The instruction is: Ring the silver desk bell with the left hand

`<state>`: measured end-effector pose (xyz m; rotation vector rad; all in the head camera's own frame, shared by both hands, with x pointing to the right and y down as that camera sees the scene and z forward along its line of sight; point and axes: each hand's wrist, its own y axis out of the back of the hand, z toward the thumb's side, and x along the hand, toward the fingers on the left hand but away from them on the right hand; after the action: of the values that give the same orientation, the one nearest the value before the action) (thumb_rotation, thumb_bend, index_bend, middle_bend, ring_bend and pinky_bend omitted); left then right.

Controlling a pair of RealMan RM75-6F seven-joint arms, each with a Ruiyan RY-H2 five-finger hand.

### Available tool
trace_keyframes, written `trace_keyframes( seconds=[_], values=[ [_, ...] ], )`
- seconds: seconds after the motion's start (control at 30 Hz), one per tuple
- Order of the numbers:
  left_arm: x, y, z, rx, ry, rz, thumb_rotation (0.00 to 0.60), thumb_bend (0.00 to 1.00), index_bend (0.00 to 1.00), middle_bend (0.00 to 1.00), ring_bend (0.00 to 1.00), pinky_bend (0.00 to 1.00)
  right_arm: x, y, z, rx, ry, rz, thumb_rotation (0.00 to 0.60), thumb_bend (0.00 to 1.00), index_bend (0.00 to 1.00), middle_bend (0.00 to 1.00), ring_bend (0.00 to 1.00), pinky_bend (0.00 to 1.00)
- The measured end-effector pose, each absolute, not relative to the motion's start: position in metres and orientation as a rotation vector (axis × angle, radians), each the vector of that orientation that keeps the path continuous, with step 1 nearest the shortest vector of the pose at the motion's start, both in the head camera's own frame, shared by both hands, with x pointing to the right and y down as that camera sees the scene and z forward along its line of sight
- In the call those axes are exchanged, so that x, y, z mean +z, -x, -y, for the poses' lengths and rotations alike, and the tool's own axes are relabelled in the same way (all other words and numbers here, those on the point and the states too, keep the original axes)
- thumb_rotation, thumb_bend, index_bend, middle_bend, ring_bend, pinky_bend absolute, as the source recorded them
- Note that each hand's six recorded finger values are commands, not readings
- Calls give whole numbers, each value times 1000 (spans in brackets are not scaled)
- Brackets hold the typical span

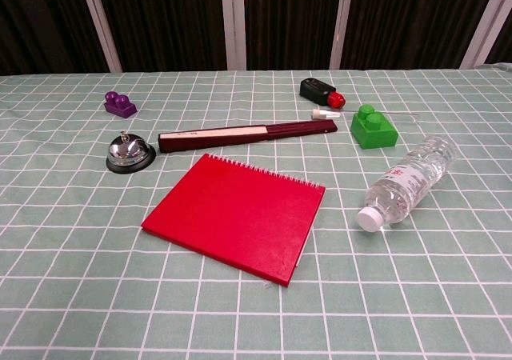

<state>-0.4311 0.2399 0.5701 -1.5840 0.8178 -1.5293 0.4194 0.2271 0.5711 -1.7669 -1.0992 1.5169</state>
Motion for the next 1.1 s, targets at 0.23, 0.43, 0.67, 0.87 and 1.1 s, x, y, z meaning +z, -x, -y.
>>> trace_keyframes(
  seconds=[0.23,0.43,0.67,0.87,1.1],
  values=[
    [572,431,-241,-1538,1592,-809,600,151,0,0,0,0,571,-419,-227,1516,1771,1100,600,288,0,0,0,0],
    [578,427,-238,-1537,1607,-772,600,324,0,0,0,0,571,-419,-227,1517,1771,1100,600,288,0,0,0,0],
    [587,408,-216,-1513,1635,-717,600,556,0,0,0,0,571,-418,-228,1515,1775,1098,600,288,0,0,0,0],
    [602,382,-176,-1497,1665,-652,600,632,0,0,0,0,572,-418,-227,1516,1782,1095,600,287,0,0,0,0],
    [629,344,-132,-1512,1676,-564,600,634,0,0,0,0,574,-417,-227,1516,1795,1100,600,289,0,0,0,0]
  ],
)
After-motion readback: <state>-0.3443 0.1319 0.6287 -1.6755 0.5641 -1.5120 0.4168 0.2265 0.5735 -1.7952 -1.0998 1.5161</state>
